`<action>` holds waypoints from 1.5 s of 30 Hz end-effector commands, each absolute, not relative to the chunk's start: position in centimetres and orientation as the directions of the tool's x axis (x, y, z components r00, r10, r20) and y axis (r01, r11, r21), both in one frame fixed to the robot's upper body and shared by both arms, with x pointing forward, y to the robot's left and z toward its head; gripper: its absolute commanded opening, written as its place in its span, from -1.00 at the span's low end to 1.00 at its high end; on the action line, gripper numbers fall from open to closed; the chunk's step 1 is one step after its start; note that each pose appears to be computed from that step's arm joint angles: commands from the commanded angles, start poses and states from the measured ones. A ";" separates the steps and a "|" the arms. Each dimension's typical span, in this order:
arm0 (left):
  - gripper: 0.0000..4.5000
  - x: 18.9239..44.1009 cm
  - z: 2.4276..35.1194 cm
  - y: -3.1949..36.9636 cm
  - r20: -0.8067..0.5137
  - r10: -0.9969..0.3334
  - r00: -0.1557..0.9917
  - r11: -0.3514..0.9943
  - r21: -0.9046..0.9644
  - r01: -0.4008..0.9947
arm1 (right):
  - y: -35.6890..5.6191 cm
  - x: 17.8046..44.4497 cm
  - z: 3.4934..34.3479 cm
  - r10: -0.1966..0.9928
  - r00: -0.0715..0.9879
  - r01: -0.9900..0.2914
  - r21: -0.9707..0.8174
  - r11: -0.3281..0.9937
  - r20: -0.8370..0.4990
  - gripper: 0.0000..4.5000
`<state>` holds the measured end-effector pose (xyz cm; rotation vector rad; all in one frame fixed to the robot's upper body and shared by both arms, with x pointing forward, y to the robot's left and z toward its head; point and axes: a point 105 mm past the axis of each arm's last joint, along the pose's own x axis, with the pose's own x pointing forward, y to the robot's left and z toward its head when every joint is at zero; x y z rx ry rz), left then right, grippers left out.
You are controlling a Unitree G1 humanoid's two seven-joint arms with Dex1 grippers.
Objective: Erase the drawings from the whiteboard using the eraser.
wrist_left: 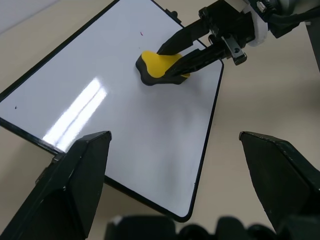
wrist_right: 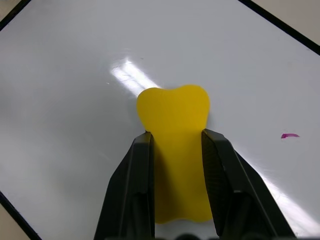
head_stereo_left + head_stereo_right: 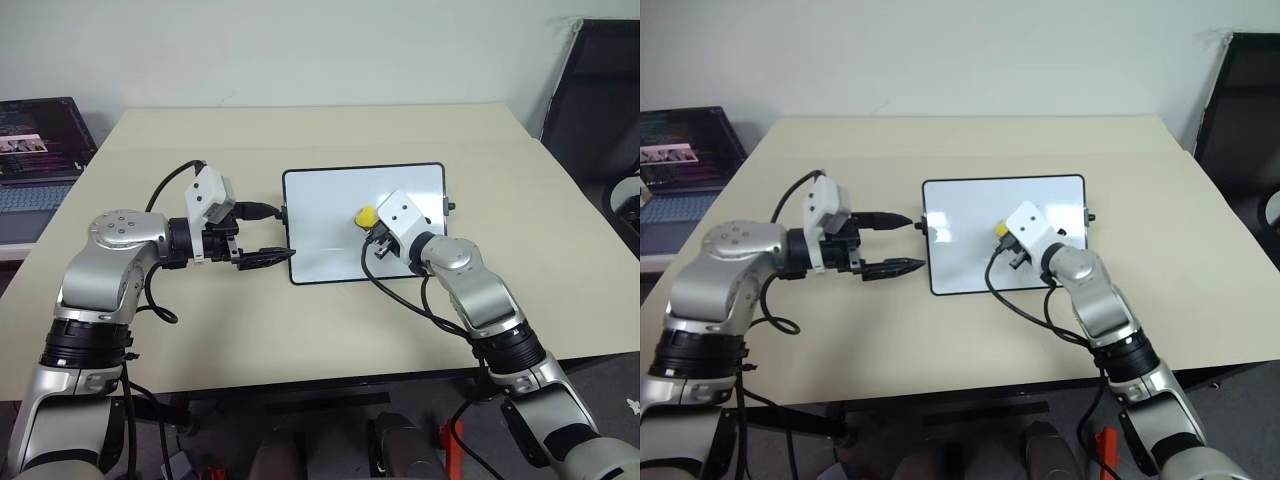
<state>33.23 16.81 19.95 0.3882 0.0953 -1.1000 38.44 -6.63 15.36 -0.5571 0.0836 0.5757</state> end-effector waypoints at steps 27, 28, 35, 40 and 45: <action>1.00 31.5 21.6 9.5 -0.159 -0.967 0.199 0.154 0.257 0.954 | -33.7 33.4 22.0 0.149 0.949 -0.205 -0.184 0.961 -0.278 -0.56; 1.00 31.5 21.5 9.2 -0.160 -0.969 0.189 0.144 0.256 0.956 | -34.7 33.5 21.5 0.115 0.946 -0.172 -0.170 0.970 -0.304 -0.56; 1.00 31.2 21.2 8.4 -0.153 -0.976 0.155 0.115 0.244 0.963 | -37.9 34.4 17.6 0.023 0.892 -0.089 -0.125 0.988 -0.452 -0.56; 1.00 31.0 21.0 8.7 -0.156 -0.973 0.170 0.130 0.239 0.962 | -38.2 35.0 16.6 0.008 0.870 -0.078 -0.123 0.989 -0.493 -0.56; 1.00 30.8 20.8 9.1 -0.163 -0.969 0.187 0.146 0.235 0.961 | -38.3 35.4 15.7 0.006 0.854 -0.080 -0.120 0.990 -0.520 -0.23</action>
